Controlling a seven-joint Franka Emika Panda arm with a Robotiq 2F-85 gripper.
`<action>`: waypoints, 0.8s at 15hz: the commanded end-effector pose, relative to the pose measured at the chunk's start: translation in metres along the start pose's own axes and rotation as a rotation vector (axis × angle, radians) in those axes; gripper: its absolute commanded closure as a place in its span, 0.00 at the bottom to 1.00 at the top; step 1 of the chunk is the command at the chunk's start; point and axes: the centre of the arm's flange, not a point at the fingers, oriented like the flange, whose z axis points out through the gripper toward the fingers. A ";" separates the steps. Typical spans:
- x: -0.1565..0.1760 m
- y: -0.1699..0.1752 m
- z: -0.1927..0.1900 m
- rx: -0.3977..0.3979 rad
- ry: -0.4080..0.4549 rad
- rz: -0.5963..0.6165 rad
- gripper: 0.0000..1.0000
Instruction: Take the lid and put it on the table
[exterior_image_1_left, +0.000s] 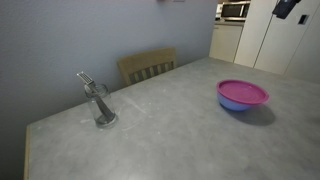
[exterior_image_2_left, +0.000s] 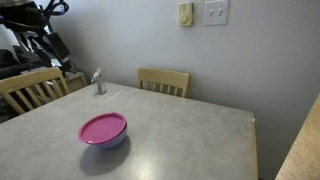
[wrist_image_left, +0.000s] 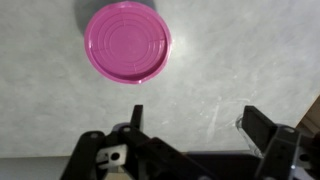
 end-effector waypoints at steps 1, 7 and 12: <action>0.023 0.035 0.018 -0.020 0.013 0.018 0.00; 0.021 0.081 0.047 -0.036 -0.012 0.105 0.00; 0.013 0.103 0.074 -0.043 -0.060 0.148 0.00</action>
